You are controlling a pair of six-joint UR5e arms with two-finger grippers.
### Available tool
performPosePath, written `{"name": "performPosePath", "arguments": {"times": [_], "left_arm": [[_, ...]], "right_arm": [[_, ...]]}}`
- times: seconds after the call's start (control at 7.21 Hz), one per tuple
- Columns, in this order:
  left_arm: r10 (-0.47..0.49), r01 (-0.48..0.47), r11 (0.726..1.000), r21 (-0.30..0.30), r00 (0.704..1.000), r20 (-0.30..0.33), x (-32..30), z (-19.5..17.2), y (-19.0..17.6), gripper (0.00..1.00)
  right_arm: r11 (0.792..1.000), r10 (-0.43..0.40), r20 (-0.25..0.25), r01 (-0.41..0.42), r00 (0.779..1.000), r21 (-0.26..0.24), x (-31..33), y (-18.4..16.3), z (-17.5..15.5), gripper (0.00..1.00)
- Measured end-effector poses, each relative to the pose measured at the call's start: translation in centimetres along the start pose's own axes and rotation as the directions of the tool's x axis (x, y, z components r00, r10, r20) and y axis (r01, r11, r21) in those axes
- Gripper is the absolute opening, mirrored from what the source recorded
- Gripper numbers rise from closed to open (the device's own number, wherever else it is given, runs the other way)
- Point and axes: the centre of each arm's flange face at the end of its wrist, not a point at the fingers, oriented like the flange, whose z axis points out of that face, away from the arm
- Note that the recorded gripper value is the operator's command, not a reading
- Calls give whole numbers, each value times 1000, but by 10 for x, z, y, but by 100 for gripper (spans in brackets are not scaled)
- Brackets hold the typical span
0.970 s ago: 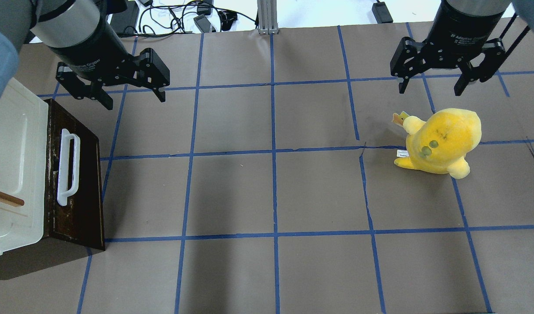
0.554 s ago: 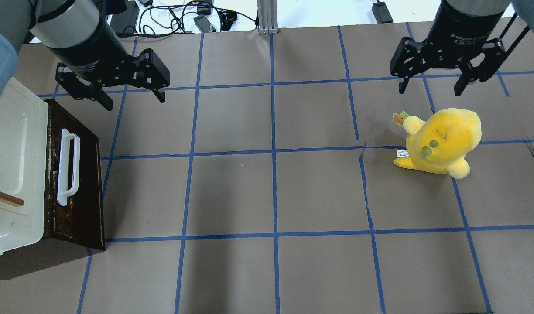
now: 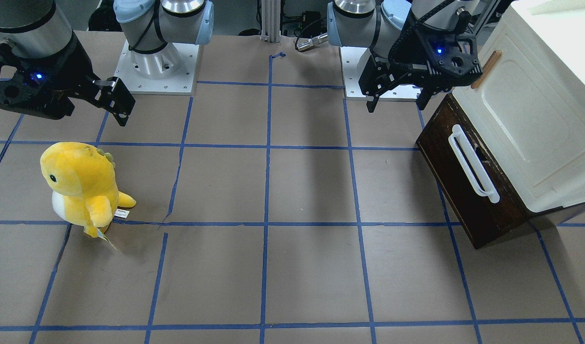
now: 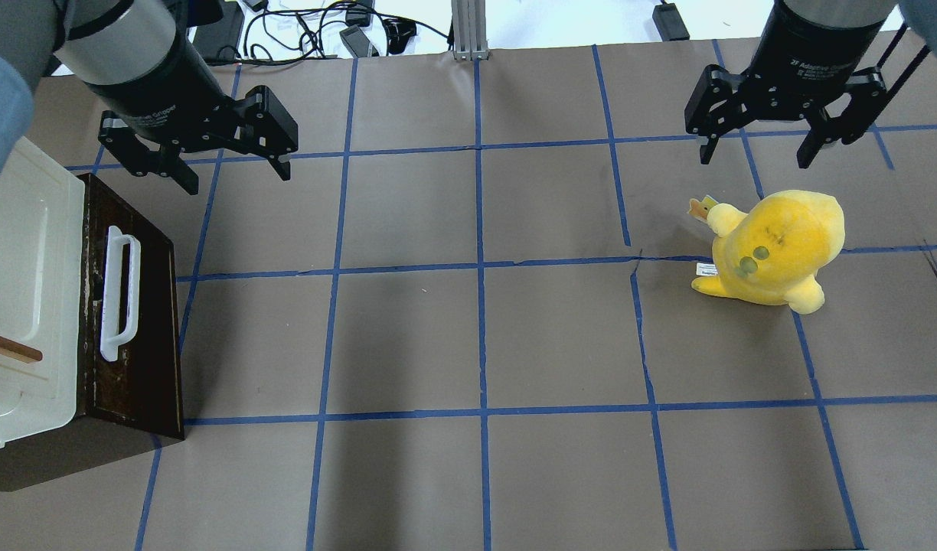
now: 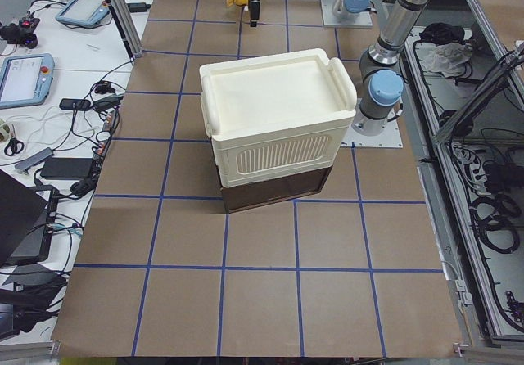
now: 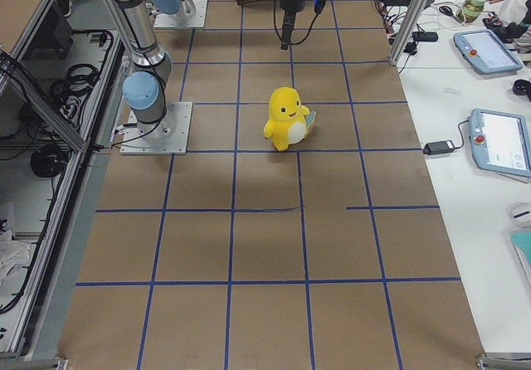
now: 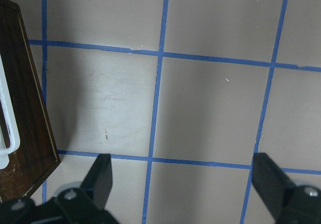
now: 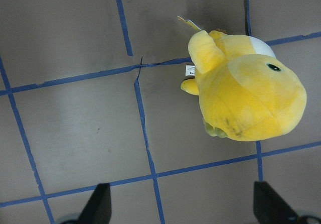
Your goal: Pull drawer sideways
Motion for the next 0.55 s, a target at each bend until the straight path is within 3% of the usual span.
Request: {"name": "performPosePath", "arguments": {"times": [0.55], "left_arm": [[-4,4,1000,-3,1000,1,0,1,-2,100]], "right_arm": [[1000,0,0,0,1000,0,0,0,0,100]]}}
